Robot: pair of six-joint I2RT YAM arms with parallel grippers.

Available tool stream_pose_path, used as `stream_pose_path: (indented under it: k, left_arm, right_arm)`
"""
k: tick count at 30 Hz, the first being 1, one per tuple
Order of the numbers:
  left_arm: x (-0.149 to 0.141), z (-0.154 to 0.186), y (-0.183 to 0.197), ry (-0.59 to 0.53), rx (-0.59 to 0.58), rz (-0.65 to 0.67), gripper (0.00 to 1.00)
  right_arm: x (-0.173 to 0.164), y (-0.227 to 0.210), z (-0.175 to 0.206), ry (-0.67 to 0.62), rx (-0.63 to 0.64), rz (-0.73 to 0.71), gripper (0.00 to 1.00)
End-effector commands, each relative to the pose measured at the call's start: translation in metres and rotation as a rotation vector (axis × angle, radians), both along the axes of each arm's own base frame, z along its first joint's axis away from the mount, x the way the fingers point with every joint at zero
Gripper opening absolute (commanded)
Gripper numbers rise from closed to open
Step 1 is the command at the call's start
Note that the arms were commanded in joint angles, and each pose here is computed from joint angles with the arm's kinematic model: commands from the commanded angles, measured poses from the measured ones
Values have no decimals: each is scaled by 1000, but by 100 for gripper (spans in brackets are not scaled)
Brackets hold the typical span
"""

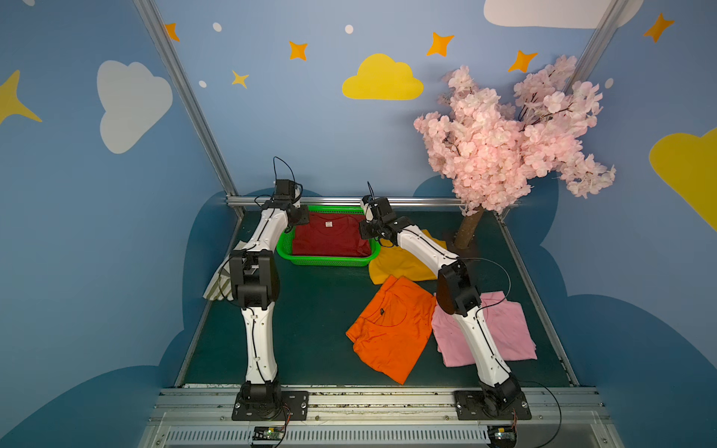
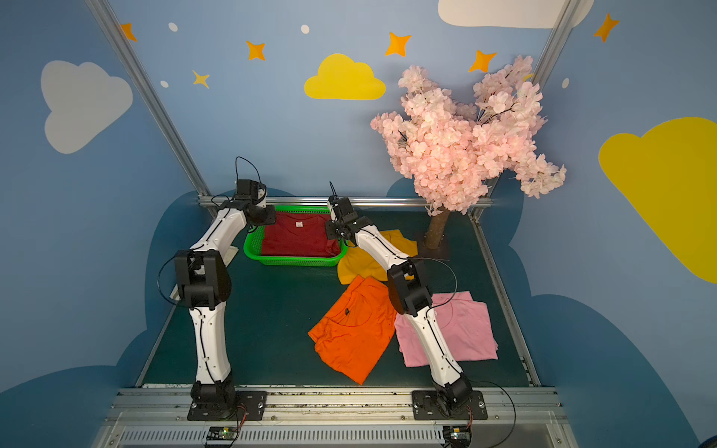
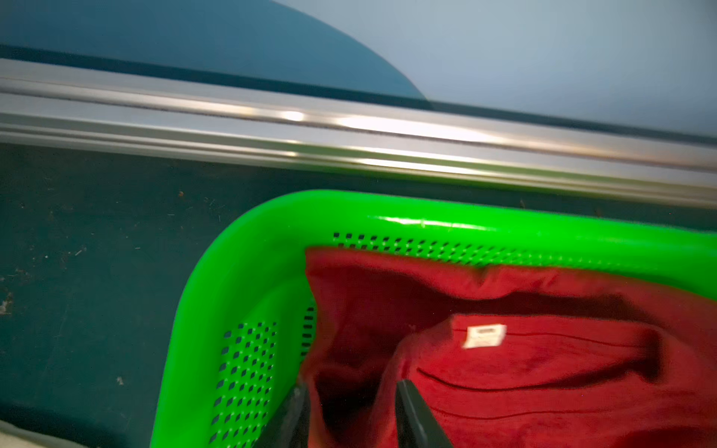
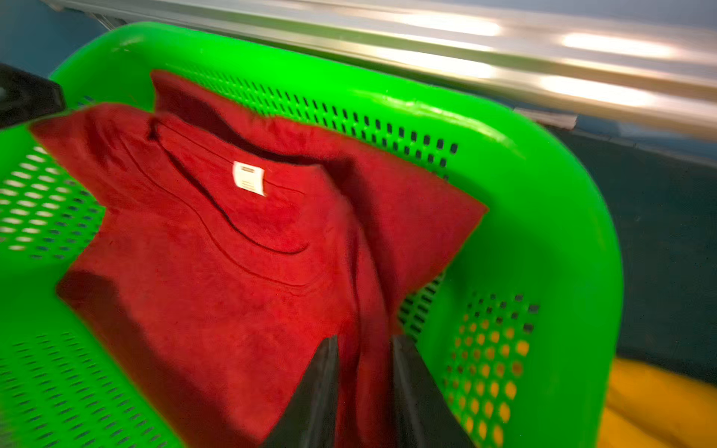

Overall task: Put the folded t-shirts into the basket
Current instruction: Place the T-shirt in the bin.

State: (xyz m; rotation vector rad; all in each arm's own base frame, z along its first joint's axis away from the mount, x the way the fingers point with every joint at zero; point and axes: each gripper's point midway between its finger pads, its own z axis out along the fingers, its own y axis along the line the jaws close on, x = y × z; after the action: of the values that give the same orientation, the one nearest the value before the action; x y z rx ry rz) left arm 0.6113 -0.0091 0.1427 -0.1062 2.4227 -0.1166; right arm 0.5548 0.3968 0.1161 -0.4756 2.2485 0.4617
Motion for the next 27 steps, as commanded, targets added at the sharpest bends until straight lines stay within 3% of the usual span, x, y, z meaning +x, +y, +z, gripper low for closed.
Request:
stream_pose_path:
  k: [1,6,11,20,27]
  left_arm:
    - [-1,14,0,5,10,2,52]
    - [-18,44,-10,-5,-41,-4,60]
    - [-50,67,-38,-21,-134,-48,61]
    - [-135,82,-68,-149,-322,-95,64]
    - [-176,66,-74,-153,-356,-96,69]
  right_arm:
    - [18,-9,25,-93,-44,-43,43]
    - [9,-9,55,-118,-37,-5,53]
    - [-17,-14,77,-100,-22,45,58]
    - [-40,-74,50,-1,-74,-98,77]
    - [-33,-70,14,111,-5,-107,80]
